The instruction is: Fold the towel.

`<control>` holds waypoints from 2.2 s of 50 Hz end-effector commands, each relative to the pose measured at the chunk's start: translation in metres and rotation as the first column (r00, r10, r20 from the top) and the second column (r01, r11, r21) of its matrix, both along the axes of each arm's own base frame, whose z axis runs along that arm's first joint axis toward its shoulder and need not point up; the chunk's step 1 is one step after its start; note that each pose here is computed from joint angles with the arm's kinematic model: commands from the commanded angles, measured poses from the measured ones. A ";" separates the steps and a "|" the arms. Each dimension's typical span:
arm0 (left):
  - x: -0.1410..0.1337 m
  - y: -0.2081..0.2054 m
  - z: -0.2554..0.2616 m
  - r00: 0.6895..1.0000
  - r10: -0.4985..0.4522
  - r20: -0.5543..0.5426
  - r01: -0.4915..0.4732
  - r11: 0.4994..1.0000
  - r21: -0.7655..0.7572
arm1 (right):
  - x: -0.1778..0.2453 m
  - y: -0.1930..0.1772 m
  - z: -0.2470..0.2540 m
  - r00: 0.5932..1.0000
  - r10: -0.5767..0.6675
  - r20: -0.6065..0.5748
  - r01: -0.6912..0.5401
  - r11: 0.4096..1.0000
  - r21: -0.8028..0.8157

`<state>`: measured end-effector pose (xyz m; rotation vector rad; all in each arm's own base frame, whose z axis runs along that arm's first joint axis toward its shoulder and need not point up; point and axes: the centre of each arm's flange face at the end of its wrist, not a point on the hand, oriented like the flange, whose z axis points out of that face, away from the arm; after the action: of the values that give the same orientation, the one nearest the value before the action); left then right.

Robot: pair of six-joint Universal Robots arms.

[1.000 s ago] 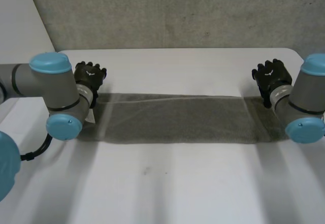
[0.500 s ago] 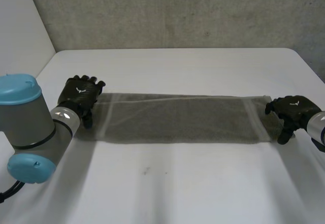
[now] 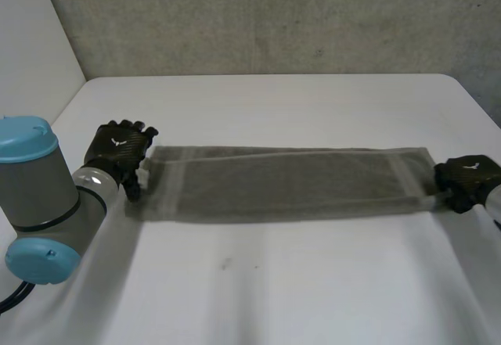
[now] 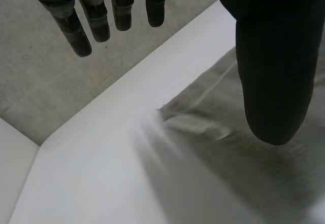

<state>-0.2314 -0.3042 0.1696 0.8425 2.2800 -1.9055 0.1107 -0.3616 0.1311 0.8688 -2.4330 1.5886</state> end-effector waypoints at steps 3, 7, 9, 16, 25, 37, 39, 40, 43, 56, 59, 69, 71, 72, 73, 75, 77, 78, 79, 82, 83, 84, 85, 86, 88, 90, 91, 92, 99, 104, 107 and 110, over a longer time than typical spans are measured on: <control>0.000 0.002 0.003 1.000 -0.001 -0.002 0.001 1.000 -0.005 | -0.067 -0.026 0.030 0.939 -0.244 -0.241 0.208 0.964 -0.164; 0.000 0.003 0.005 1.000 -0.002 -0.003 0.002 1.000 -0.011 | -0.069 -0.028 0.041 0.922 -0.254 -0.294 0.199 0.959 -0.202; -0.001 0.004 0.005 1.000 -0.004 -0.003 0.004 1.000 -0.010 | -0.051 -0.026 0.049 0.937 -0.214 -0.276 0.155 0.963 -0.222; -0.001 0.005 0.006 1.000 -0.007 -0.004 0.007 1.000 -0.011 | 0.072 0.009 0.088 0.985 0.129 -0.118 -0.161 0.929 -0.332; 0.001 0.006 0.008 1.000 -0.001 -0.005 0.000 1.000 -0.014 | 0.222 0.104 0.082 0.794 0.583 -0.172 -0.592 0.676 -0.439; -0.001 0.009 0.006 1.000 -0.008 -0.003 0.008 1.000 -0.008 | 0.291 0.198 -0.003 0.567 0.791 -0.229 -0.818 0.506 -0.274; -0.002 0.010 0.006 1.000 -0.013 -0.004 0.013 1.000 -0.008 | 0.290 0.198 -0.006 0.564 0.788 -0.247 -0.821 0.503 -0.271; -0.003 0.011 0.006 1.000 -0.016 -0.004 0.016 1.000 -0.008 | 0.289 0.198 -0.005 0.568 0.782 -0.258 -0.819 0.505 -0.273; -0.005 0.012 0.008 1.000 -0.022 -0.005 0.022 1.000 -0.014 | 0.285 0.196 0.013 0.605 0.759 -0.242 -0.790 0.534 -0.301; -0.047 0.030 0.038 0.987 -0.151 -0.049 0.144 0.983 -0.115 | 0.203 0.131 0.054 0.861 0.495 0.118 -0.458 0.855 -0.243; -0.061 0.036 0.042 0.979 -0.185 -0.081 0.175 0.977 -0.122 | 0.169 0.113 0.043 0.911 0.376 0.170 -0.356 0.925 -0.135; -0.089 0.051 0.034 0.960 -0.252 -0.122 0.241 0.965 -0.101 | 0.097 0.088 0.004 0.964 0.190 0.186 -0.205 0.977 0.066; -0.089 0.051 0.033 0.960 -0.252 -0.120 0.241 0.966 -0.096 | 0.093 0.085 -0.002 0.966 0.187 0.176 -0.202 0.977 0.072; -0.088 0.052 0.032 0.961 -0.250 -0.118 0.240 0.966 -0.091 | 0.090 0.081 -0.003 0.969 0.186 0.164 -0.197 0.979 0.054; -0.088 0.052 0.032 0.961 -0.250 -0.118 0.240 0.966 -0.091 | 0.090 0.081 -0.003 0.969 0.186 0.164 -0.197 0.979 0.054; -0.086 0.053 0.029 0.963 -0.242 -0.114 0.235 0.969 -0.076 | 0.090 0.073 0.002 0.970 0.198 0.143 -0.199 0.980 -0.010; -0.083 0.055 0.028 0.965 -0.239 -0.111 0.232 0.970 -0.071 | 0.091 0.069 0.007 0.970 0.203 0.133 -0.199 0.979 -0.042; -0.083 0.055 0.028 0.965 -0.239 -0.111 0.232 0.970 -0.070 | 0.091 0.069 0.007 0.970 0.203 0.133 -0.199 0.979 -0.043; -0.081 0.055 0.027 0.966 -0.234 -0.111 0.228 0.972 -0.066 | 0.092 0.064 0.014 0.970 0.208 0.125 -0.199 0.977 -0.077; -0.076 0.056 0.026 0.969 -0.224 -0.108 0.219 0.974 -0.057 | 0.109 0.062 0.038 0.960 0.255 0.115 -0.235 0.958 -0.161; -0.073 0.057 0.025 0.970 -0.218 -0.107 0.213 0.976 -0.053 | 0.126 0.067 0.054 0.946 0.302 0.114 -0.274 0.938 -0.214; -0.073 0.057 0.025 0.970 -0.218 -0.107 0.213 0.976 -0.053 | 0.126 0.067 0.054 0.946 0.303 0.114 -0.274 0.938 -0.214; -0.070 0.056 0.024 0.972 -0.208 -0.105 0.204 0.978 -0.047 | 0.144 0.074 0.066 0.930 0.350 0.115 -0.313 0.915 -0.255; -0.066 0.055 0.024 0.975 -0.198 -0.104 0.194 0.980 -0.044 | 0.163 0.083 0.074 0.908 0.402 0.116 -0.358 0.890 -0.281; -0.061 0.055 0.024 0.977 -0.185 -0.102 0.182 0.982 -0.041 | 0.182 0.094 0.077 0.886 0.450 0.113 -0.404 0.867 -0.292; -0.057 0.054 0.025 0.979 -0.175 -0.102 0.172 0.984 -0.040 | 0.198 0.106 0.077 0.861 0.497 0.107 -0.451 0.844 -0.289; -0.053 0.053 0.025 0.982 -0.161 -0.099 0.158 0.987 -0.037 | 0.216 0.119 0.075 0.829 0.550 0.102 -0.507 0.815 -0.280; -0.053 0.053 0.025 0.982 -0.161 -0.099 0.158 0.987 -0.037 | 0.217 0.119 0.075 0.829 0.550 0.102 -0.507 0.815 -0.280; -0.026 0.044 0.030 0.994 -0.045 -0.096 0.041 0.998 -0.042 | 0.284 0.203 0.036 0.632 0.774 0.032 -0.754 0.624 -0.207; -0.021 0.043 0.030 0.995 -0.031 -0.095 0.027 0.999 -0.039 | 0.290 0.210 0.010 0.627 0.778 -0.042 -0.772 0.614 -0.164; -0.023 0.044 0.030 0.995 -0.038 -0.095 0.035 0.999 -0.039 | 0.287 0.203 0.017 0.687 0.725 -0.055 -0.721 0.669 -0.181; -0.026 0.046 0.032 0.994 -0.048 -0.098 0.044 0.998 -0.045 | 0.281 0.198 0.039 0.742 0.670 -0.014 -0.657 0.722 -0.219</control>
<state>-0.2532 -0.2610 0.2003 0.8020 2.2874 -2.0387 0.4014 -0.1502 0.1482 2.0573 -1.9611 2.0147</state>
